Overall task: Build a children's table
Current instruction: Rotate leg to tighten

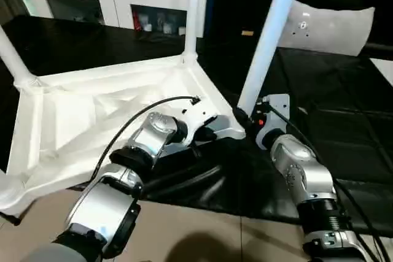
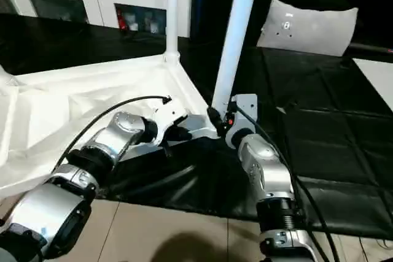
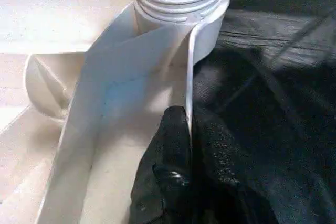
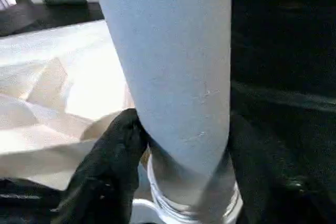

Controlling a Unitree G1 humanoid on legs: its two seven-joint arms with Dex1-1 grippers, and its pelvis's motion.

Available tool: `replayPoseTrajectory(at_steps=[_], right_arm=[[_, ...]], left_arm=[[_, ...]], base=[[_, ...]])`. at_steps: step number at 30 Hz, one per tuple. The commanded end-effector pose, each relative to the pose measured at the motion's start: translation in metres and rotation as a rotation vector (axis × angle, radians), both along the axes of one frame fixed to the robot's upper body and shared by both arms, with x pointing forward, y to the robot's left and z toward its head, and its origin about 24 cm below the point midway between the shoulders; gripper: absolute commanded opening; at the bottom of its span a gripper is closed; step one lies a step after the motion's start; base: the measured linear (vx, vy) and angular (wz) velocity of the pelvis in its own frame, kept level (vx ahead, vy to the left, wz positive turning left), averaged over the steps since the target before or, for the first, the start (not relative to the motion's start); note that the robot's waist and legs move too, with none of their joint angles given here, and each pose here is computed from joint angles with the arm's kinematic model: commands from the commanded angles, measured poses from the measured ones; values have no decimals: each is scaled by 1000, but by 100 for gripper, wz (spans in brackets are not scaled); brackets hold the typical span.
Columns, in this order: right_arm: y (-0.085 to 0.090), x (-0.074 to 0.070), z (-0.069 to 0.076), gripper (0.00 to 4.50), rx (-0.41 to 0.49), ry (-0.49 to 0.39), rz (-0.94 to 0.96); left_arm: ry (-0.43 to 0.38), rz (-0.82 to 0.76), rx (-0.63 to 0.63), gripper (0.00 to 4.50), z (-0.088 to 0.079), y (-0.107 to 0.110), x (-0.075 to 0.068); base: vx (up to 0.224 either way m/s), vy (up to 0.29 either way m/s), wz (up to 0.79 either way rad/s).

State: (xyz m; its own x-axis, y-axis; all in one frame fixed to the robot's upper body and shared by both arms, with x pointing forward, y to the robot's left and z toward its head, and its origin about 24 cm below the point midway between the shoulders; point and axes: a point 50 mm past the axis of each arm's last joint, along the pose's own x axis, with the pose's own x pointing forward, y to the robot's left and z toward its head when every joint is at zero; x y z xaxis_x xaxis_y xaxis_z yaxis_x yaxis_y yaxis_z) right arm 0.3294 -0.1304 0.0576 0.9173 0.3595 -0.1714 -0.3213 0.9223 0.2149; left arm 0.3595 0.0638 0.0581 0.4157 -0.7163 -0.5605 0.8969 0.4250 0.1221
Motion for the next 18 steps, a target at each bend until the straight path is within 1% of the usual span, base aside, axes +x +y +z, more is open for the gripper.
replayPoseTrajectory(at_steps=[1, 2, 5, 6, 7, 8, 9, 10, 11, 12, 13, 14, 15, 16, 17, 18], right_arm=[[19, -11, -11, 290, 53, 40, 113], [9, -12, -9, 294, 48, 5, 115], [5, -13, -7, 331, 41, -18, 128], [-5, -19, -2, 331, 19, -61, 198], [-12, -21, -1, 341, -1, -63, 223], [-16, -22, 0, 341, -14, -63, 238], [-21, -25, 3, 350, -30, -77, 283], [-25, -28, 5, 374, -41, -87, 316], [-30, -30, 8, 379, -65, -98, 375], [-36, -35, 11, 383, -114, -110, 477], [-36, -36, 12, 390, -119, -111, 486], [-40, -37, 13, 401, -160, -119, 545], [-40, -38, 13, 401, -162, -120, 547], [-43, -38, 15, 401, -201, -130, 587], [-47, -39, 17, 401, -247, -140, 650], [-49, -39, 18, 401, -255, -142, 668]], left_arm=[[-69, -7, 12, 0, 8, -7, 3], [-60, -18, 14, 0, 5, -1, 2], [-55, -26, 10, 0, 4, 2, 1], [-50, -66, 15, 0, 1, 11, -2], [-42, -85, 23, 0, 0, 16, -4], [-37, -97, 29, 0, -2, 20, -5], [-25, -125, 31, 0, -3, 25, -7], [-17, -145, 32, 0, -4, 29, -9], [-20, -208, 29, 0, -4, 33, -13], [2, -252, 48, 0, -6, 40, -16], [4, -255, 50, 0, -6, 41, -17], [0, -322, 61, 0, -6, 45, -20], [0, -325, 61, 0, -6, 45, -20], [9, -377, 62, 0, -5, 48, -24], [38, -451, 42, 0, -3, 51, -29], [49, -468, 38, 0, -2, 52, -30]], base=[[51, -25, 1], [0, 0, 0], [0, 0, 0], [0, 0, 0], [0, 0, 0], [0, 0, 0], [0, 0, 0], [0, 0, 0], [0, 0, 0], [0, 0, 0], [0, 0, 0], [0, 0, 0], [0, 0, 0], [0, 0, 0], [0, 0, 0], [0, 0, 0]])
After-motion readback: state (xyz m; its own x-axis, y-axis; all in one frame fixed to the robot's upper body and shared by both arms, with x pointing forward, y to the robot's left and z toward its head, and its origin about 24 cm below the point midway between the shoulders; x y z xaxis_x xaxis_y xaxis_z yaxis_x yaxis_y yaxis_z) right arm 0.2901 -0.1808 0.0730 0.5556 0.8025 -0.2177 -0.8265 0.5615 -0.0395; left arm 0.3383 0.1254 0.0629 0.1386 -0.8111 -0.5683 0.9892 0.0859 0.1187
